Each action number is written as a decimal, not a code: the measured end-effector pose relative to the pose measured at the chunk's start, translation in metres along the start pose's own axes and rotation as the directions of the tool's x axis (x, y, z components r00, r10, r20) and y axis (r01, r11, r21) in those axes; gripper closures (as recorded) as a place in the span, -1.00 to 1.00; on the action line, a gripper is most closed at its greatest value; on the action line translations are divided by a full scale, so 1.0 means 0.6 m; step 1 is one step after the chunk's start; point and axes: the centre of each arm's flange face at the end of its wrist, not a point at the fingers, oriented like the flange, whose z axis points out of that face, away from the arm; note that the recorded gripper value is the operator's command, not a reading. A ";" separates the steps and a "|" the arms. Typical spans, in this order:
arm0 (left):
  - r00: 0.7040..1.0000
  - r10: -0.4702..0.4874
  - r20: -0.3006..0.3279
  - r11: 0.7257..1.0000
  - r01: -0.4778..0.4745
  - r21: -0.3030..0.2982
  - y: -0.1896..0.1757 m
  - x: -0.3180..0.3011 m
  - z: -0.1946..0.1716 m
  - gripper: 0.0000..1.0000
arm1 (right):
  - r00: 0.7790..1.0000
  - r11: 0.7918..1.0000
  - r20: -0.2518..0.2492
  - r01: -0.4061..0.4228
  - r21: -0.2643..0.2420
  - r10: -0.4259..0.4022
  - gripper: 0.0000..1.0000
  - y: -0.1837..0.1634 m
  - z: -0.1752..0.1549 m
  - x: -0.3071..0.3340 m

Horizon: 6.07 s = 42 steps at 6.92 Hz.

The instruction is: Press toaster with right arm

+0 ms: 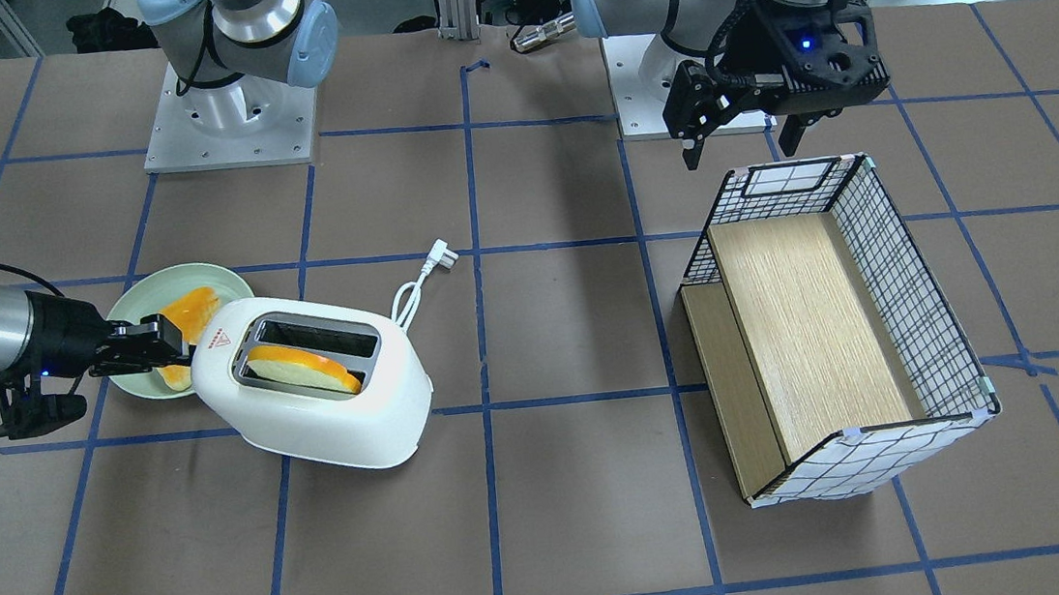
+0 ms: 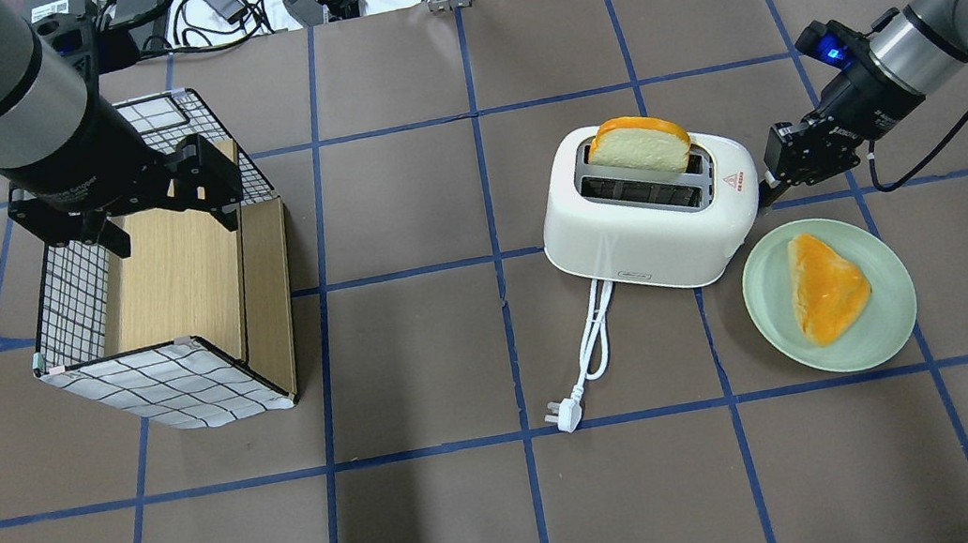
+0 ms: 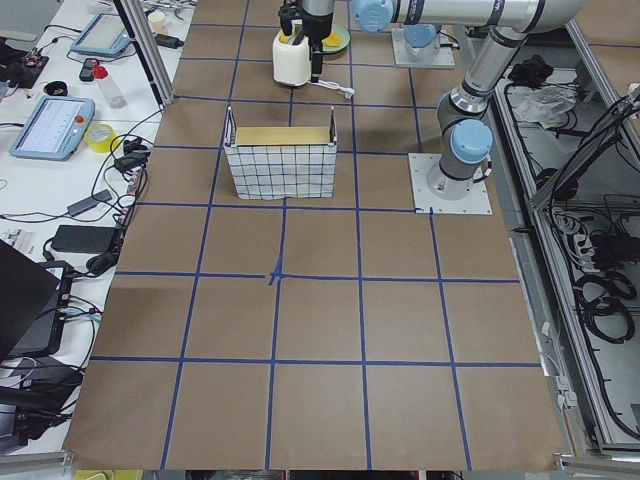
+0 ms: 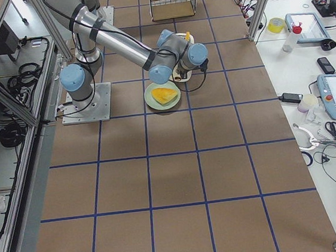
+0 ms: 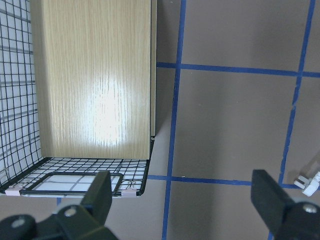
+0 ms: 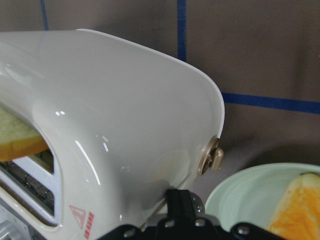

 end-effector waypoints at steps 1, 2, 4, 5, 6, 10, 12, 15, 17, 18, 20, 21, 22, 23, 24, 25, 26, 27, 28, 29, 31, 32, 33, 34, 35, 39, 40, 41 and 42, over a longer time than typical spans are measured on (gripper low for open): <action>1.000 0.000 0.000 1.000 0.000 0.000 0.000 0.000 0.000 -1.00 | 1.000 1.000 0.002 -0.002 -0.005 0.002 1.00 0.000 0.004 0.003; 1.000 0.000 0.000 1.000 0.000 0.000 0.000 0.000 0.000 -1.00 | 1.000 1.000 0.004 -0.004 -0.009 0.004 1.00 -0.001 0.007 0.005; 1.000 0.000 0.000 1.000 0.000 0.000 0.000 0.000 0.000 -1.00 | 1.000 1.000 -0.012 -0.004 -0.018 0.004 1.00 -0.009 0.018 0.019; 1.000 0.000 0.000 1.000 0.000 0.000 0.000 0.000 0.000 -1.00 | 1.000 1.000 -0.021 -0.006 -0.022 0.005 1.00 -0.011 0.022 0.025; 1.000 0.000 0.000 1.000 0.000 0.000 0.000 0.000 0.000 -1.00 | 1.000 1.000 -0.027 -0.010 -0.022 0.009 1.00 -0.011 0.020 0.025; 1.000 0.000 0.000 1.000 0.000 0.000 0.000 0.000 0.000 -1.00 | 0.997 0.998 -0.052 -0.051 0.021 0.052 1.00 -0.001 -0.030 -0.013; 1.000 0.000 0.000 1.000 0.000 0.000 0.000 0.000 0.000 -1.00 | 0.994 0.996 -0.067 -0.080 0.048 0.083 1.00 0.017 -0.067 -0.045; 1.000 0.000 0.000 1.000 0.000 0.000 0.000 0.000 0.000 -1.00 | 0.968 0.979 -0.152 -0.186 0.084 0.197 1.00 0.049 -0.182 -0.117; 1.000 0.000 0.000 1.000 0.000 0.000 0.000 0.000 0.000 -1.00 | 0.925 0.955 -0.244 -0.270 0.123 0.293 0.99 0.081 -0.286 -0.179; 1.000 0.000 0.000 1.000 0.000 0.000 0.000 0.000 0.000 -1.00 | 0.899 0.942 -0.285 -0.303 0.146 0.333 0.97 0.094 -0.324 -0.203; 1.000 0.000 0.000 1.000 0.000 0.000 0.000 0.000 0.000 -1.00 | 0.848 0.915 -0.346 -0.357 0.187 0.401 0.97 0.102 -0.339 -0.256; 1.000 0.000 0.000 1.000 0.000 0.000 0.000 0.000 0.000 -1.00 | 0.831 0.913 -0.381 -0.354 0.200 0.406 0.96 0.099 -0.322 -0.298; 1.000 0.000 -0.001 1.000 0.000 0.000 0.000 0.000 0.000 -1.00 | 0.823 0.916 -0.405 -0.338 0.217 0.399 0.95 0.094 -0.302 -0.339; 1.000 0.000 -0.001 1.000 0.000 0.000 0.000 0.000 0.000 -1.00 | 0.822 0.920 -0.418 -0.317 0.229 0.387 0.93 0.090 -0.283 -0.373; 1.000 0.000 -0.001 1.000 0.000 0.000 0.000 0.000 0.000 -1.00 | 0.822 0.922 -0.424 -0.305 0.237 0.381 0.92 0.089 -0.269 -0.399; 1.000 -0.001 -0.001 1.000 0.001 0.000 0.000 0.000 0.000 -1.00 | 0.819 0.919 -0.424 -0.305 0.250 0.387 0.86 0.088 -0.254 -0.423; 1.000 0.000 -0.001 1.000 0.000 0.000 0.000 0.000 0.000 -1.00 | 0.822 0.921 -0.425 -0.293 0.257 0.380 0.70 0.085 -0.237 -0.448; 1.000 0.000 -0.001 1.000 0.000 0.000 0.000 0.000 0.000 -1.00 | 0.829 0.927 -0.425 -0.275 0.255 0.363 -0.48 0.080 -0.222 -0.465; 1.000 0.000 -0.001 1.000 0.000 0.000 0.000 0.000 0.000 -1.00 | 0.842 0.940 -0.431 -0.239 0.243 0.326 -0.99 0.076 -0.212 -0.474; 1.000 0.000 -0.001 1.000 0.000 0.000 0.000 0.000 0.000 -1.00 | 0.856 0.956 -0.441 -0.187 0.226 0.271 -1.00 0.072 -0.205 -0.477; 1.000 0.000 0.000 1.000 0.000 0.000 0.000 0.000 0.000 -1.00 | 0.872 0.974 -0.447 -0.125 0.190 0.200 -1.00 0.069 -0.196 -0.478; 1.000 0.000 0.000 1.000 0.000 0.000 0.000 0.000 0.000 -1.00 | 0.878 0.983 -0.454 -0.084 0.165 0.151 -1.00 0.070 -0.191 -0.481; 1.000 0.000 0.000 1.000 0.000 0.000 0.000 0.000 0.000 -1.00 | 0.875 0.987 -0.468 -0.060 0.151 0.125 -1.00 0.070 -0.190 -0.483; 1.000 0.000 0.000 1.000 0.000 0.000 0.000 0.000 0.000 -1.00 | 0.854 0.987 -0.504 -0.056 0.152 0.126 -1.00 0.072 -0.192 -0.479; 1.000 0.000 0.000 1.000 0.000 0.000 0.000 0.000 0.000 -1.00 | 0.819 0.985 -0.555 -0.062 0.160 0.141 -1.00 0.073 -0.198 -0.471; 1.000 0.000 0.000 1.000 0.000 0.000 0.000 0.000 0.000 -1.00 | 0.822 0.981 -0.544 -0.087 0.175 0.170 -1.00 0.073 -0.196 -0.473; 1.000 0.000 0.000 1.000 0.000 0.000 0.000 0.000 0.000 -1.00 | 0.826 0.981 -0.537 -0.088 0.173 0.169 -1.00 0.073 -0.195 -0.473; 1.000 0.000 0.000 1.000 0.000 0.000 0.000 0.000 0.000 -1.00 | 0.828 0.981 -0.534 -0.089 0.172 0.169 -1.00 0.072 -0.194 -0.474; 1.000 0.000 0.000 1.000 0.000 0.000 0.000 0.000 0.000 -1.00 | 0.829 0.981 -0.533 -0.088 0.172 0.168 -1.00 0.072 -0.193 -0.474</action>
